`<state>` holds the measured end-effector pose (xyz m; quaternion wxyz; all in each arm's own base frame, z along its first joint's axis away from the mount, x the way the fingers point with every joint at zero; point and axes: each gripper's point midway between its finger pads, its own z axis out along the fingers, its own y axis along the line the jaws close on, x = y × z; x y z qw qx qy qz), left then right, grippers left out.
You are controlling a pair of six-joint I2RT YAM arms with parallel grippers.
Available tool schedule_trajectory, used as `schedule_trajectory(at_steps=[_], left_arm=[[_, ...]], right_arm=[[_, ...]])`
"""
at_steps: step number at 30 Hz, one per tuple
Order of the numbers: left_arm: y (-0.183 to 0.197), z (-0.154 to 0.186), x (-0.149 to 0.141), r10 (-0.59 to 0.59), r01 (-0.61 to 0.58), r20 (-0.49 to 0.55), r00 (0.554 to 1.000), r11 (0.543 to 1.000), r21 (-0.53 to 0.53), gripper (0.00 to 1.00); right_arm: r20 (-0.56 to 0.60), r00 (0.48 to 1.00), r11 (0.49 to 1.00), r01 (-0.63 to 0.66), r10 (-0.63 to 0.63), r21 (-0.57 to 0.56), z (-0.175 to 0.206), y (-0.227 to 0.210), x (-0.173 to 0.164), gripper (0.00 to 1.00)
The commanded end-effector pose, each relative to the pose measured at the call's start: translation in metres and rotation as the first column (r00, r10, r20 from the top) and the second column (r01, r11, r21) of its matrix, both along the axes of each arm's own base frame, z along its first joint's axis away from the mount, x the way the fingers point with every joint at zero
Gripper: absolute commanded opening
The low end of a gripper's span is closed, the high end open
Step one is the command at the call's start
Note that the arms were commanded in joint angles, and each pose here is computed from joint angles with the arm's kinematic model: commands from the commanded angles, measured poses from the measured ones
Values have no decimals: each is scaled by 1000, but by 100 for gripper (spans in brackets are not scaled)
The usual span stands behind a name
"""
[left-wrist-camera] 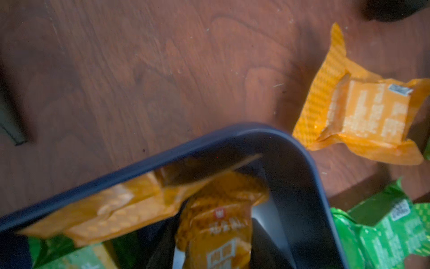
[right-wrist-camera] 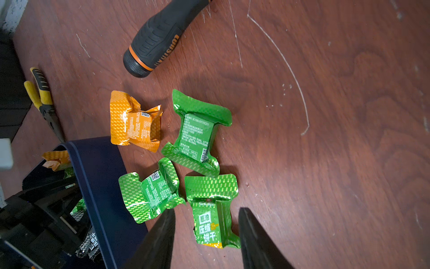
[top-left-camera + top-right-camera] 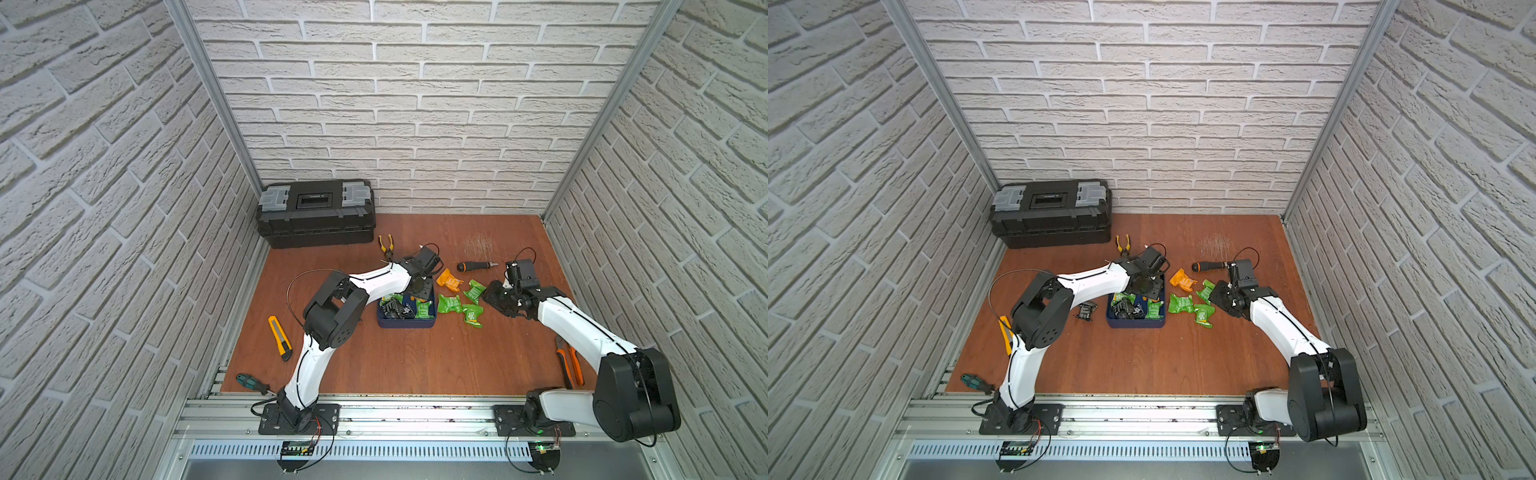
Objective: Take the cookies out of the storage box
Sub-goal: Pick up the cookie from the storage box.
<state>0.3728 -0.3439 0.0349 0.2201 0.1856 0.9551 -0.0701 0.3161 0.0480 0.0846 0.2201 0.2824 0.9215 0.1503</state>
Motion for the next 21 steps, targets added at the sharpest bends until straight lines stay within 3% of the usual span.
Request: schedule_trajectory(at_steps=[1, 8, 15, 21], left_arm=[[6, -8, -2, 1, -1, 1, 1000, 999, 46, 49], [5, 5, 2, 6, -7, 35, 999, 1000, 30, 39], [1, 22, 1, 11, -9, 61, 998, 1000, -28, 36], [7, 44, -5, 78, -67, 76, 994, 989, -135, 35]], right_arm=[[28, 1000, 1000, 7, -7, 4, 3, 1, 1, 49], [32, 999, 1000, 4, -4, 7, 4, 1, 1, 49], [38, 999, 1000, -19, 18, 13, 6, 7, 2, 47], [61, 978, 979, -196, 199, -47, 25, 52, 6, 43]])
